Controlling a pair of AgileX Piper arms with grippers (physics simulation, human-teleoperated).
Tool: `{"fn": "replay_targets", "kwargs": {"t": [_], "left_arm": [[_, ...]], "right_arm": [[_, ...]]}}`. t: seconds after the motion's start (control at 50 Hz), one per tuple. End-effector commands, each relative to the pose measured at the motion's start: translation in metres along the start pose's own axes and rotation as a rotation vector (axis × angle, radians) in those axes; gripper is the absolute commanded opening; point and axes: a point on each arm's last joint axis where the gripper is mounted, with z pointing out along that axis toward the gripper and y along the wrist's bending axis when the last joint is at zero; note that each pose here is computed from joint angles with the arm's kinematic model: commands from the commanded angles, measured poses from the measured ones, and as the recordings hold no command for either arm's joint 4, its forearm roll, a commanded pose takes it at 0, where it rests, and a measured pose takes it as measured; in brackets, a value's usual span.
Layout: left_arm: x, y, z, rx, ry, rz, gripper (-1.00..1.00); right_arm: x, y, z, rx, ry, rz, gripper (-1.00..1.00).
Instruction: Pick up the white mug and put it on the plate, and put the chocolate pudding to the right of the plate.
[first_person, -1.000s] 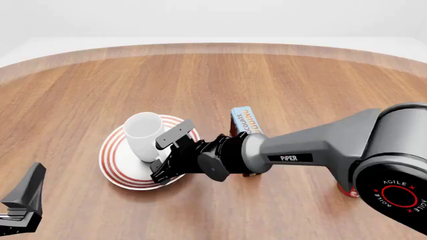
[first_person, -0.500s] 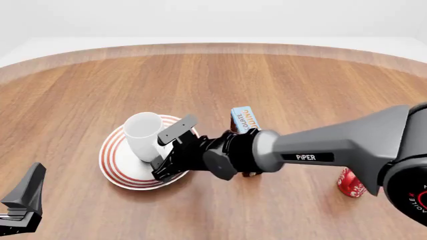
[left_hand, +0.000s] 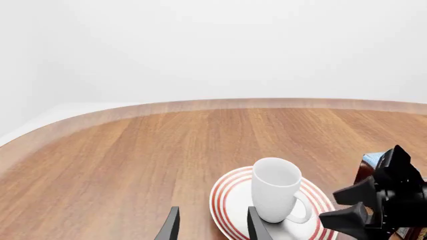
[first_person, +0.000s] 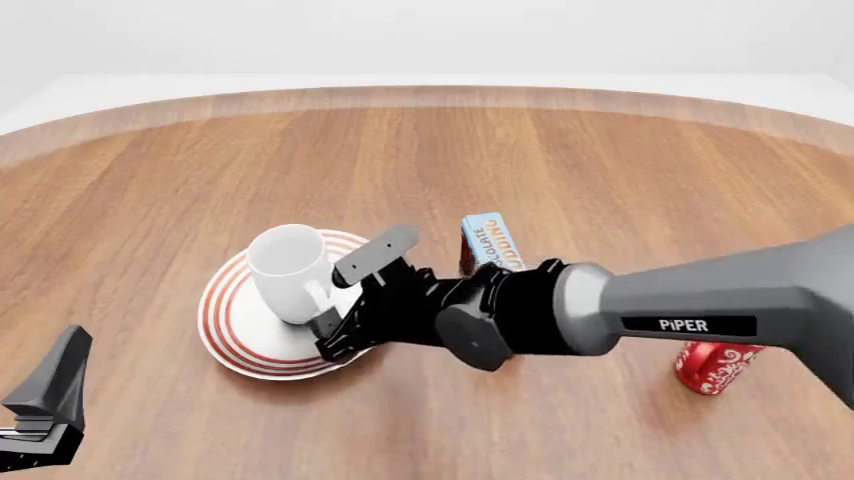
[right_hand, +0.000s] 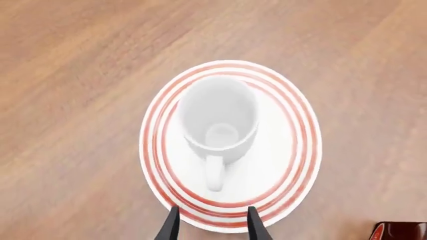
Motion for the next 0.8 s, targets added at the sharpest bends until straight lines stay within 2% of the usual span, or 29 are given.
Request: {"fn": "replay_targets", "kwargs": {"t": [0.02, 0.8], "left_arm": [[0.000, 0.000, 0.000, 0.000, 0.000, 0.000, 1.00], [0.000, 0.000, 0.000, 0.000, 0.000, 0.000, 1.00]], "right_arm": [[0.000, -0.001, -0.018, -0.001, -0.030, 0.001, 1.00], [0.006, 0.001, -0.061, -0.013, -0.093, -0.005, 1.00]]}}
